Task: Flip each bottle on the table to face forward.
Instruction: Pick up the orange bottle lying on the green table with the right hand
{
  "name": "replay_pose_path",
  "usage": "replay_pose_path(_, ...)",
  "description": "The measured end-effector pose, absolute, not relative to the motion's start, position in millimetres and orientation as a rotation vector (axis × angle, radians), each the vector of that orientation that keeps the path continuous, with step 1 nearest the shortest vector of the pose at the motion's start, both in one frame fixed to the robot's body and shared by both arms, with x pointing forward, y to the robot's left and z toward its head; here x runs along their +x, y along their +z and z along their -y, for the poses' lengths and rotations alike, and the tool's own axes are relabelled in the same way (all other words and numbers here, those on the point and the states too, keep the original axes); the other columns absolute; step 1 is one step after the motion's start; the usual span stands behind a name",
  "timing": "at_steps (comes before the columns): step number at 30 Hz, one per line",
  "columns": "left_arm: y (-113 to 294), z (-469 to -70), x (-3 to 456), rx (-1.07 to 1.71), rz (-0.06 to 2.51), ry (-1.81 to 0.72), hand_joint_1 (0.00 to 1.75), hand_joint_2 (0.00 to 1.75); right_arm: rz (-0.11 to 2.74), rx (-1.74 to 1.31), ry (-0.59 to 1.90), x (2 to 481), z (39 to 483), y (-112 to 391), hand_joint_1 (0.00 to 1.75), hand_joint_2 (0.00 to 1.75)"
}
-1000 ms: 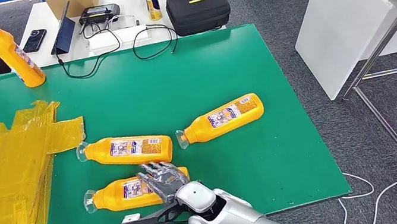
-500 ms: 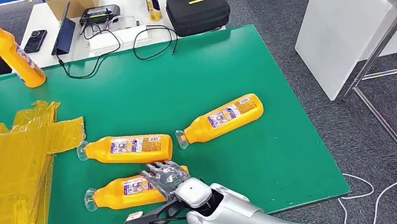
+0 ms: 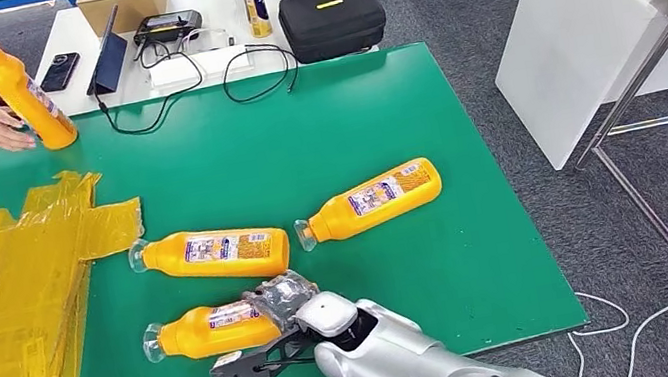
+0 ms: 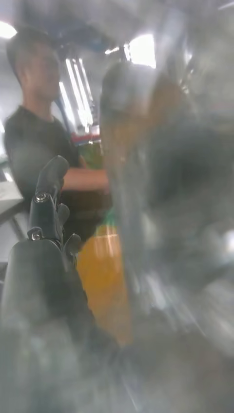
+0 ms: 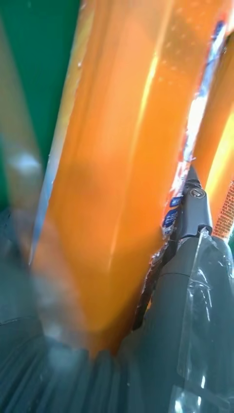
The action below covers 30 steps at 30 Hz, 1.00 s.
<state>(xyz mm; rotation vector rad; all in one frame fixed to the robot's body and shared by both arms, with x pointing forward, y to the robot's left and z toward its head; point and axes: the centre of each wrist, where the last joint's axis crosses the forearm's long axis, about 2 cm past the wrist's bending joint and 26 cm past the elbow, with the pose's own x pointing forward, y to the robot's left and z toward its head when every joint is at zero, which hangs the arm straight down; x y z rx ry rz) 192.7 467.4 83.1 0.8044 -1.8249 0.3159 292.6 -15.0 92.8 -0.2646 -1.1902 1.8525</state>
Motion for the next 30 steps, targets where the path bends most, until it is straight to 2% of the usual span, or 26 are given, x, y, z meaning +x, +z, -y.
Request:
replay_pose_path(6, 81, -462, 197, 0.618, 1.849, 0.379, 0.00, 0.00, 1.268, -0.115, 1.693, 296, 21, 92, 1.75, 1.75)
replay_pose_path(10, 79, -448, 194, 0.429, 1.870, 0.408, 0.00, 1.75, 1.399, 0.098, 1.406, 283, 32, 81, 1.75, 1.75)
replay_pose_path(14, 80, -419, 186, 0.271, 1.893, 0.417, 0.00, 1.75, 1.523, 0.227, 1.104, 266, 49, 81, 1.75, 1.75)
replay_pose_path(17, 85, -398, 184, 0.194, 1.913, 0.412, 0.00, 1.75, 1.602, 0.243, 0.969, 264, 63, 93, 1.75, 1.75)
replay_pose_path(30, 96, -376, 184, 0.133, 1.955, 0.394, 0.00, 1.75, 1.704, 0.222, 0.855, 261, 87, 110, 1.75, 1.75)
